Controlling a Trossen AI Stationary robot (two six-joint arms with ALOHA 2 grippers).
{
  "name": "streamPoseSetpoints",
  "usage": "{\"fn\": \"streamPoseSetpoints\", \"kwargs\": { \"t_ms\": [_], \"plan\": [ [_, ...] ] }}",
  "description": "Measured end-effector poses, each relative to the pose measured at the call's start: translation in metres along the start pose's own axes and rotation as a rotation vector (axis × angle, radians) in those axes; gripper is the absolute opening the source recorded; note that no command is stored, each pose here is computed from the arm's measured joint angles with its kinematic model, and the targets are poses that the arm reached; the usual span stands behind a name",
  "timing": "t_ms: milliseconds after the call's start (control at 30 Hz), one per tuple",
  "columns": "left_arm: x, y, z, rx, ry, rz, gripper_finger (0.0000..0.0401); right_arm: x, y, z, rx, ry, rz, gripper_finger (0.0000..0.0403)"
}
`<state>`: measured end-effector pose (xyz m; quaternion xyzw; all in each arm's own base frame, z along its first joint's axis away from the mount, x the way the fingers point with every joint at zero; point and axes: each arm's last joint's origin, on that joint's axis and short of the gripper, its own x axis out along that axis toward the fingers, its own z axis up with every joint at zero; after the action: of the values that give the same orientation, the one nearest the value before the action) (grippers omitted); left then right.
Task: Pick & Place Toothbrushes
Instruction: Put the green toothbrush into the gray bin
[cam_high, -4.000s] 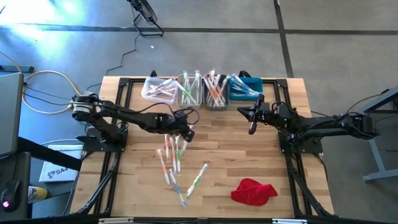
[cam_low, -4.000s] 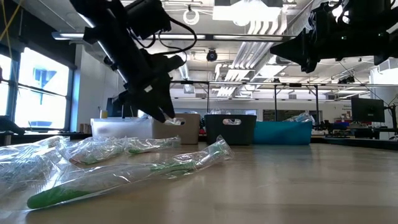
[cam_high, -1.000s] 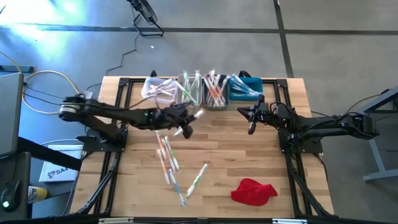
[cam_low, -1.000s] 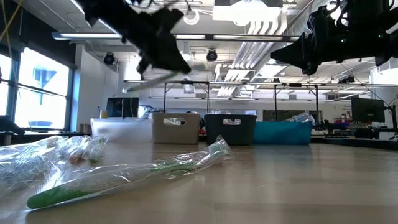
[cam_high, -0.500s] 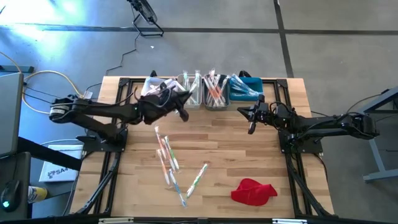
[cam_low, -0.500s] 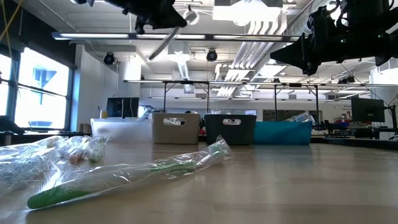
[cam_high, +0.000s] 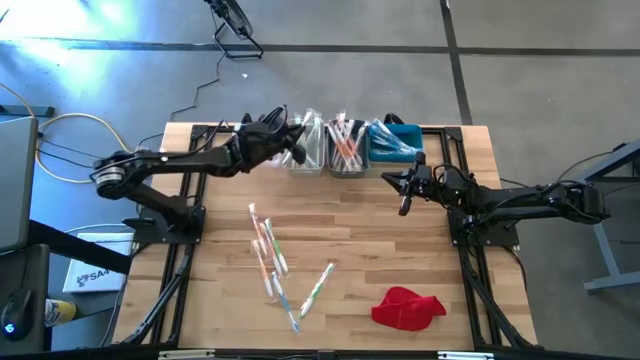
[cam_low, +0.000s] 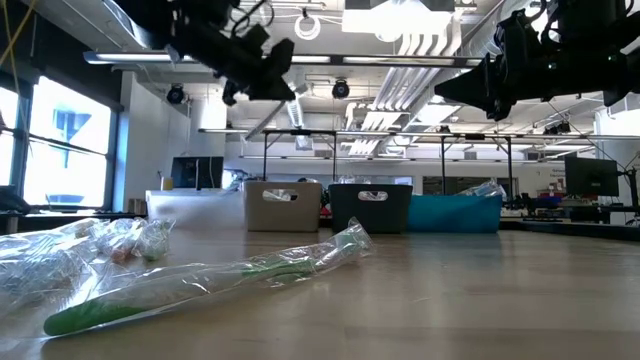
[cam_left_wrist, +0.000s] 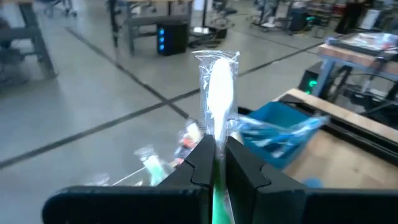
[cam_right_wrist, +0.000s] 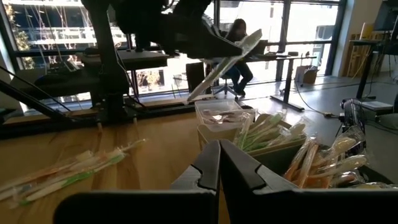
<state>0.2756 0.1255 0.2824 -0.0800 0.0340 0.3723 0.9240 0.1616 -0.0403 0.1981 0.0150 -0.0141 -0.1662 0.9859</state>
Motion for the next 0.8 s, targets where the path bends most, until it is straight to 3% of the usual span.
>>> {"fn": "streamPoseSetpoints", "kwargs": {
  "t_ms": [400, 800],
  "plan": [
    [0.046, 0.032, -0.033, -0.08, 0.022, 0.084, 0.0017, 0.0, 0.0, 0.0, -0.003, 0.004, -0.001, 0.0004],
    [0.073, 0.038, -0.069, -0.118, 0.041, 0.098, 0.0017, 0.0, -0.001, -0.001, -0.004, 0.012, -0.023, 0.0003]
  ]
}}
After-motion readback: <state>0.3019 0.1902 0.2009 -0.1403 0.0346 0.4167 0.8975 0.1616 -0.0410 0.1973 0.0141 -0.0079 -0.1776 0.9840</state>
